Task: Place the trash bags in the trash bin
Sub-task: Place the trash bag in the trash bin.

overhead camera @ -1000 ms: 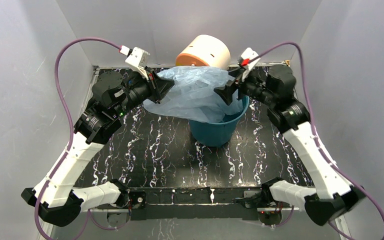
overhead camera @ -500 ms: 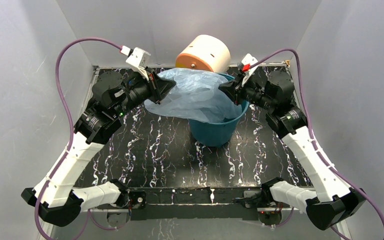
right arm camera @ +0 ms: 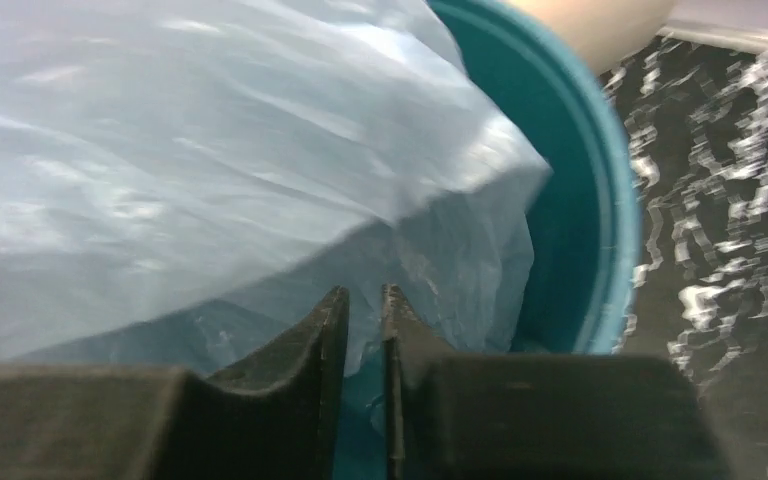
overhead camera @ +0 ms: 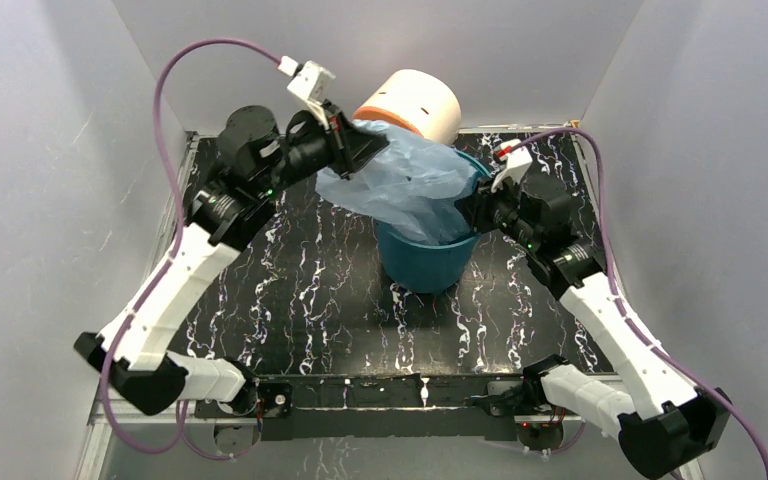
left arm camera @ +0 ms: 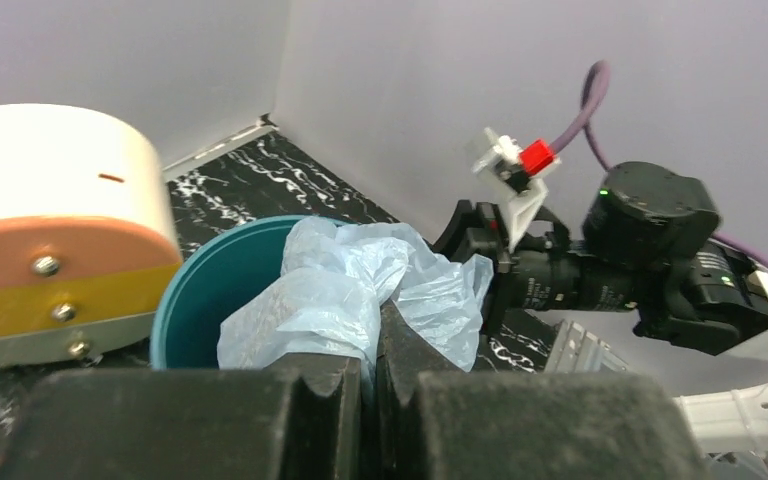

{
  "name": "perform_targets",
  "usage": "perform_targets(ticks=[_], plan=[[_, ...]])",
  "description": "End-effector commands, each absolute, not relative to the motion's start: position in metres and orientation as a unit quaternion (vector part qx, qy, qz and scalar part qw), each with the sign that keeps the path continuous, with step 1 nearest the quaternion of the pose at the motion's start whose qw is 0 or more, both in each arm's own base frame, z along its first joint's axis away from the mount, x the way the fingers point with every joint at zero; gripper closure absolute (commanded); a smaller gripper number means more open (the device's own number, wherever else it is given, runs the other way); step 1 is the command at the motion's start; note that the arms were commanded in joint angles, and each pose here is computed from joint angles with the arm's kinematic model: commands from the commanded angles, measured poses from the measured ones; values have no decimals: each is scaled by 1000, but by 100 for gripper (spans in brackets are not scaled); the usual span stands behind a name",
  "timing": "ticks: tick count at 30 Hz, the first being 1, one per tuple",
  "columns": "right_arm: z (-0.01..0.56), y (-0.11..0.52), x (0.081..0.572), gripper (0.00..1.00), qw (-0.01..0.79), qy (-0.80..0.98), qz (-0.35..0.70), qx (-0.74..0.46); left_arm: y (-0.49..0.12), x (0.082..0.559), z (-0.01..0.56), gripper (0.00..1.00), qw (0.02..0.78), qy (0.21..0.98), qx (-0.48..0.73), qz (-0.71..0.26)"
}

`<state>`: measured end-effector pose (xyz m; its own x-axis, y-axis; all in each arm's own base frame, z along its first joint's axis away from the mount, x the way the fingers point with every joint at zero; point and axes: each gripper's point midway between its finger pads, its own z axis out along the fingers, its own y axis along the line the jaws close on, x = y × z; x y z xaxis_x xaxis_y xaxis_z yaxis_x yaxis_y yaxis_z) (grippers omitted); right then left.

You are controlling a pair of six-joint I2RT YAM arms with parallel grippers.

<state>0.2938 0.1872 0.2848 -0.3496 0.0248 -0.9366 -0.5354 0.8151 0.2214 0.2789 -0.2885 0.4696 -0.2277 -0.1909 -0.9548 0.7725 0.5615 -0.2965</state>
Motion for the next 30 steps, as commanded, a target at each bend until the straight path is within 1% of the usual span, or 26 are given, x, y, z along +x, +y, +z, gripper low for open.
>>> perform_targets(ticks=[1,2,3,4,7,10,15,19,20,22,25,28,29,30], plan=[[354,165,288,59,630,728,242,-123,-316,288,484,100,570,636,237,-463],[364,162,285,40,638,721,238,-127,-320,293,481,100,569,637,234,-466],[375,159,281,28,648,713,235,-130,-323,296,479,100,566,638,232,-468],[383,156,277,23,655,706,232,-132,-326,299,476,100,564,639,230,-469],[394,151,267,17,664,699,229,-137,-331,303,471,100,559,640,225,-478],[399,161,254,13,659,686,260,-166,-332,303,472,100,560,634,219,-487],[400,189,246,11,626,678,325,-204,-343,301,469,100,538,631,223,-513],[389,202,258,10,604,690,334,-217,-355,298,469,100,507,627,230,-545],[386,201,265,14,602,699,327,-207,-358,297,469,100,502,625,230,-552],[379,199,275,25,594,715,314,-194,-360,297,470,100,498,621,227,-561],[371,189,287,49,596,733,283,-165,-363,297,475,100,497,605,212,-585],[380,166,295,75,633,727,243,-110,-373,299,475,100,478,589,199,-621],[385,157,295,79,646,722,231,-91,-378,300,472,100,466,590,195,-630],[387,150,296,81,656,718,220,-77,-384,302,466,100,455,592,192,-636]])
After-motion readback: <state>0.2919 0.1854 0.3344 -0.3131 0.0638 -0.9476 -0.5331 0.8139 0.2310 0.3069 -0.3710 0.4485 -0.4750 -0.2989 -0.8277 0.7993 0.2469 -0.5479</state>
